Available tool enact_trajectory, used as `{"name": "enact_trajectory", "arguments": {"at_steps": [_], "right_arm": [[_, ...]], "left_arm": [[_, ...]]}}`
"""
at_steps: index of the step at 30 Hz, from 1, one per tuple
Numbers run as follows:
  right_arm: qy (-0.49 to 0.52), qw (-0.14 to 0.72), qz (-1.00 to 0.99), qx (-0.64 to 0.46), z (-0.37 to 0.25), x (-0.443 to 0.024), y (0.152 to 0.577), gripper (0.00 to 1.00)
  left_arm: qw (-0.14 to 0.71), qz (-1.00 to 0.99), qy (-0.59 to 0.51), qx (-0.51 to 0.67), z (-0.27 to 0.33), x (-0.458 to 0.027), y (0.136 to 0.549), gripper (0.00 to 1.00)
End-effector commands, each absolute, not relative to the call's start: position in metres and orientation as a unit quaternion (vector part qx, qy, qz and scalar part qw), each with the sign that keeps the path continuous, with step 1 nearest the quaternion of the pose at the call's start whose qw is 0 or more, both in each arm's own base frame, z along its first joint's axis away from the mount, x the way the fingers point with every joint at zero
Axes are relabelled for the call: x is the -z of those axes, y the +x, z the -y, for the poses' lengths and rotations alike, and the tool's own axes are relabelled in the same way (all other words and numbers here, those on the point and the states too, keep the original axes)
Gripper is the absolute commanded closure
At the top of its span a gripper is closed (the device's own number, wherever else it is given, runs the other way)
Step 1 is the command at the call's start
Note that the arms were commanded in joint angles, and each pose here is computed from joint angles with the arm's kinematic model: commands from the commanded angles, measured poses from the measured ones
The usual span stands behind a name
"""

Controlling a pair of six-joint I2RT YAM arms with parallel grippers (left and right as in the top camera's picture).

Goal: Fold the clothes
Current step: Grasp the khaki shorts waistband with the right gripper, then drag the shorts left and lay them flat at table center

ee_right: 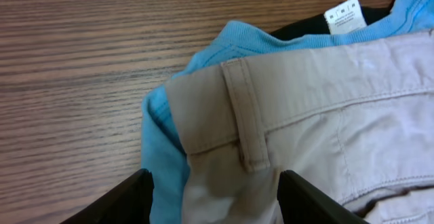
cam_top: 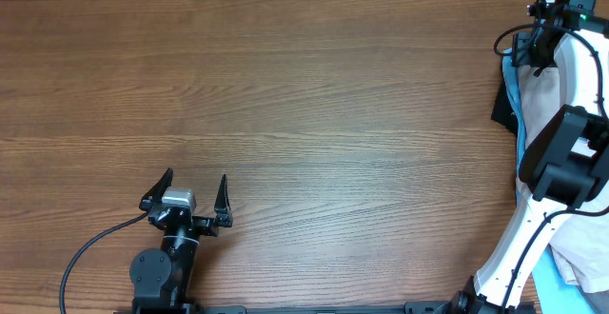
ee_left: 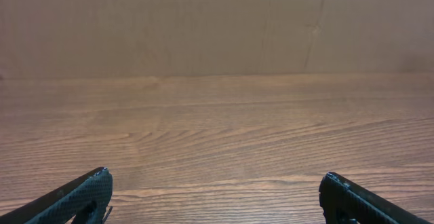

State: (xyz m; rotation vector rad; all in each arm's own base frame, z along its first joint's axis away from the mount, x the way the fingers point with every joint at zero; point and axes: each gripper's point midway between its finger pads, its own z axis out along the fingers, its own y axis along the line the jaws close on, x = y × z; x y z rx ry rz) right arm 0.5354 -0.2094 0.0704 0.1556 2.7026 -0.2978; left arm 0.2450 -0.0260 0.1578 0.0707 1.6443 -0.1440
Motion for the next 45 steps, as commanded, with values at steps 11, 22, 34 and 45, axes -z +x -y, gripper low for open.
{"name": "enact_trajectory", "arguments": {"at_steps": [11, 22, 34, 45], "right_arm": [[0.067, 0.176, -0.977, 0.098, 0.220, -0.017, 0.513, 0.39], [0.083, 0.193, -0.973, 0.093, 0.221, -0.026, 0.520, 0.96], [0.121, 0.272, -0.949, 0.101, 0.226, -0.138, 0.538, 0.96], [0.099, 0.340, -0.935, -0.003, 0.149, -0.230, 0.533, 0.96]], "left_arm": [[0.680, -0.730, 0.041, 0.055, 0.026, -0.157, 0.245, 0.00], [0.680, -0.730, 0.041, 0.055, 0.026, -0.157, 0.245, 0.00], [0.680, -0.730, 0.041, 0.055, 0.026, -0.157, 0.245, 0.00], [0.680, -0.730, 0.041, 0.055, 0.026, -0.157, 0.245, 0.00]]}}
